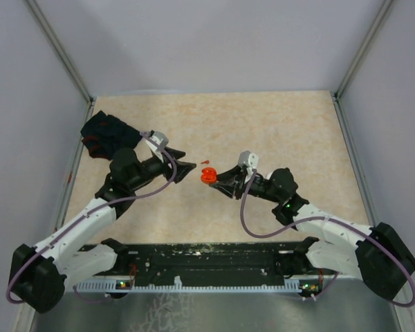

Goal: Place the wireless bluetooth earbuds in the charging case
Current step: Pick up the earbud from the center of the board.

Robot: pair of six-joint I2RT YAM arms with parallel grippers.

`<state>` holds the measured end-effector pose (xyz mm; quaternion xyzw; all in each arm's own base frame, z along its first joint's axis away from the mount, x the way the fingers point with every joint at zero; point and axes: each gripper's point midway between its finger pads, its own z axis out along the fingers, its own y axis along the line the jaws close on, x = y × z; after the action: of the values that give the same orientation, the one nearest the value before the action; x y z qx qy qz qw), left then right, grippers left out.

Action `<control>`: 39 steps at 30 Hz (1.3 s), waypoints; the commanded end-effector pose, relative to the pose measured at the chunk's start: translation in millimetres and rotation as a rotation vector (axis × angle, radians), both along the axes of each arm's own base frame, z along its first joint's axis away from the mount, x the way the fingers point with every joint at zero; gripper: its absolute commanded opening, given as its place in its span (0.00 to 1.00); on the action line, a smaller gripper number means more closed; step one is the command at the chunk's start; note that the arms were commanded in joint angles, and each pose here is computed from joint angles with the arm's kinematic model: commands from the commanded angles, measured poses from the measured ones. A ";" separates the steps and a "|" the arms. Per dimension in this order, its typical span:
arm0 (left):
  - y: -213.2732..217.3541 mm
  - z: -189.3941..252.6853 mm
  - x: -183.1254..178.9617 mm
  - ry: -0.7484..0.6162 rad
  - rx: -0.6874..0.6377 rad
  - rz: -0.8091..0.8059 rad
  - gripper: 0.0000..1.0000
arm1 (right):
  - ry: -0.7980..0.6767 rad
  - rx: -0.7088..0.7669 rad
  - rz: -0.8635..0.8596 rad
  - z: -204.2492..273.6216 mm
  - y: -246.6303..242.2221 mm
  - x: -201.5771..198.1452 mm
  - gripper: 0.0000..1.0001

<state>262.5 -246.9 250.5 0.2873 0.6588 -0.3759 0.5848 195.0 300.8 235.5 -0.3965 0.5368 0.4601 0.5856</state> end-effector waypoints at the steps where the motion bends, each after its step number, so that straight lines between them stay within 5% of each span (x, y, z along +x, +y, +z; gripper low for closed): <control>1: 17.3 -11.1 27.3 0.046 0.092 0.161 0.67 | -0.031 0.014 -0.145 -2.1 -12.7 18.7 0.00; 24: 77.0 -111.8 133.7 0.477 0.218 0.650 0.66 | -0.025 0.091 -0.409 -21.1 -50.1 43.1 0.00; 39: 123.0 -176.5 187.4 0.696 0.300 0.729 0.66 | -0.024 0.078 -0.433 -22.3 -53.1 45.2 0.00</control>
<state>447.5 -130.7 84.8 -0.0152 0.9075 -0.1214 0.4019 241.3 249.0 195.4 -0.2595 0.6086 0.3382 0.6693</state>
